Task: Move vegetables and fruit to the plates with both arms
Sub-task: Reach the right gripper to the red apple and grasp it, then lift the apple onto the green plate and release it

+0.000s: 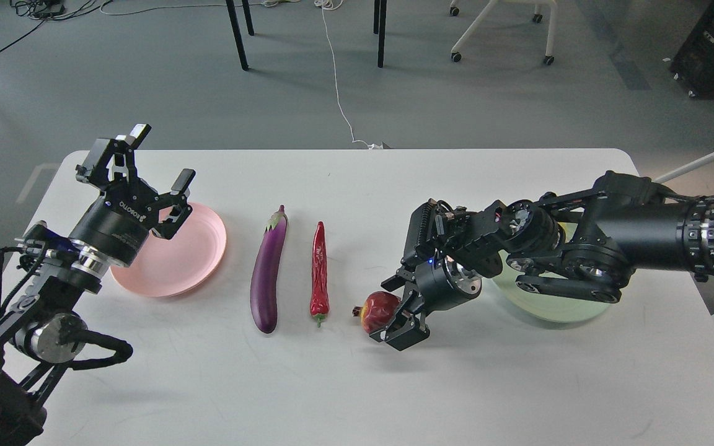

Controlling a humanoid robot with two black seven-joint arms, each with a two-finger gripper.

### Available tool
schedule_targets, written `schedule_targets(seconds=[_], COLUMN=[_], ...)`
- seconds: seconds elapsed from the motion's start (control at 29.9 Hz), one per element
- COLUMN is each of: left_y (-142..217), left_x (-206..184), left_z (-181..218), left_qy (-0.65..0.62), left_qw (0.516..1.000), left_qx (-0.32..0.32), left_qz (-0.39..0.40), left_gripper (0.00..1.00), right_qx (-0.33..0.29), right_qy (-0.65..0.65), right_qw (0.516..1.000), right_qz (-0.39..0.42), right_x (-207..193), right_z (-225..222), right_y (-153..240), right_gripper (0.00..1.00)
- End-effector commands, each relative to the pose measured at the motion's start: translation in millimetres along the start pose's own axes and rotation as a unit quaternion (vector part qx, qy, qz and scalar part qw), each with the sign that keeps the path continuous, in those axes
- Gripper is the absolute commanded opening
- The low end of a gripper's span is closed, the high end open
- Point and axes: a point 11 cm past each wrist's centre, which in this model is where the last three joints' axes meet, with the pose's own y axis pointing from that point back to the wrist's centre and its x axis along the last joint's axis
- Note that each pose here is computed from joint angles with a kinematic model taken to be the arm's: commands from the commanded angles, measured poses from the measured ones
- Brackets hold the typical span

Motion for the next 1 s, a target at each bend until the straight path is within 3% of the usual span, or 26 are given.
schedule_targets(seconds=[0.0, 0.07, 0.1, 0.23, 0.5, 0.7, 0.84, 0.97], left_y=[0, 0, 0, 0, 0, -2, -4, -7], left_x=[0, 0, 0, 0, 1, 0, -4, -6], left_z=[0, 0, 0, 0, 2, 4, 0, 1], left_qy=[-0.001, -0.001, -0.001, -0.002, -0.005, -0.007, -0.007, -0.011], left_qw=[1.0, 1.0, 1.0, 1.0, 1.0, 1.0, 1.0, 1.0], left_qx=[0.0, 0.0, 0.0, 0.001, 0.002, 0.001, 0.007, 0.008], left_qz=[0.0, 0.0, 0.0, -0.001, -0.003, -0.007, -0.014, -0.018], left_gripper=[0.99, 0.99, 0.99, 0.99, 0.99, 0.99, 0.99, 0.99], right_qx=[-0.002, -0.003, -0.004, -0.019, -0.087, -0.171, -0.197, -0.193], right_qy=[-0.001, -0.001, -0.001, -0.004, -0.023, -0.061, -0.066, -0.084], right_qw=[1.0, 1.0, 1.0, 1.0, 0.995, 0.982, 0.978, 0.978], right_qz=[-0.003, -0.006, -0.006, -0.001, 0.043, 0.05, 0.024, 0.004], right_x=[-3, -4, -4, -6, -8, -52, -84, -113], right_z=[1, 2, 3, 12, 46, 74, 79, 75], right_y=[-1, 0, 1, 14, 89, 164, 183, 178], right_gripper=[0.76, 0.52, 0.46, 0.37, 0.36, 0.37, 0.37, 0.37])
